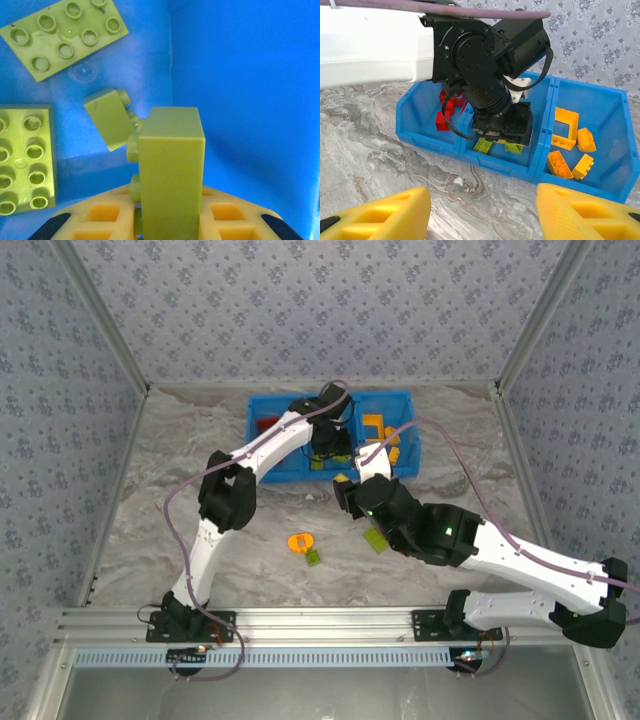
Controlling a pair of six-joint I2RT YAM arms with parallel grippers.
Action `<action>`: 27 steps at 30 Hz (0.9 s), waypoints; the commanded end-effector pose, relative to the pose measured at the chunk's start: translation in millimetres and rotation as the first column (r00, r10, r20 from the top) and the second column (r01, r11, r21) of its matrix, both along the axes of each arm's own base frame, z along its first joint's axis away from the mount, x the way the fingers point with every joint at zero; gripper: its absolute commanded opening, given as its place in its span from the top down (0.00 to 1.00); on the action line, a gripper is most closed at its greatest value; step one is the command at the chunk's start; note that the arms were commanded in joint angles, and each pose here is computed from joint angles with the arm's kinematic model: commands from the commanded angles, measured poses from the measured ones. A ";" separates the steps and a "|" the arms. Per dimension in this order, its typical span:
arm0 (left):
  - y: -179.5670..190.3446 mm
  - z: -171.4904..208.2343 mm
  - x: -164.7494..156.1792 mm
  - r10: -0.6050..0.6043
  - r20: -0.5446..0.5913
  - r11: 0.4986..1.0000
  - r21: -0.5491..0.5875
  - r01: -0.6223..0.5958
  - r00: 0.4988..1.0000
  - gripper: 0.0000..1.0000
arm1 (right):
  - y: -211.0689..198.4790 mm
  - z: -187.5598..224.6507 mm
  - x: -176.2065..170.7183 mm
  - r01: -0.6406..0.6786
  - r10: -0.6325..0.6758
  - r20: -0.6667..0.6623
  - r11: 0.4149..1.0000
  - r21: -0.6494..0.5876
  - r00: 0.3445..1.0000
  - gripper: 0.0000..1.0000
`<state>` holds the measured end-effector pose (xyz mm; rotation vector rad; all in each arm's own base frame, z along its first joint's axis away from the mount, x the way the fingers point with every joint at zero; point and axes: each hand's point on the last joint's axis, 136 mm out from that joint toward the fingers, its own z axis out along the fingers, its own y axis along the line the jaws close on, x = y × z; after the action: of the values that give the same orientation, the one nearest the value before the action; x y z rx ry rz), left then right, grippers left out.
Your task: Sort the legos into containers by color
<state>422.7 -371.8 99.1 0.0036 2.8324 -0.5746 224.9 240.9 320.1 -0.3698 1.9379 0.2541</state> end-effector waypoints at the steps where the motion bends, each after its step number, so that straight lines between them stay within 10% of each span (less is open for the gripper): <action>1: -7.3 10.0 3.8 0.002 0.011 0.999 -0.035 -0.001 1.000 0.70 | -0.6 -6.6 2.2 0.018 -0.018 -0.014 1.000 0.005 1.000 0.40; 7: -5.4 10.2 1.1 -0.002 0.005 1.000 -0.031 0.002 1.000 0.54 | -1.9 -8.6 1.4 0.019 -0.019 -0.024 1.000 0.003 1.000 0.40; 27: 53.9 140.2 -56.8 0.097 0.277 0.995 -0.057 -0.085 0.956 0.55 | -22.8 -20.4 -1.6 0.042 -0.044 -0.089 0.999 -0.027 0.995 0.38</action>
<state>379.8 -335.9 208.0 -0.0186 2.6203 -0.5965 227.6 225.0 307.8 -0.3399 1.9921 0.2237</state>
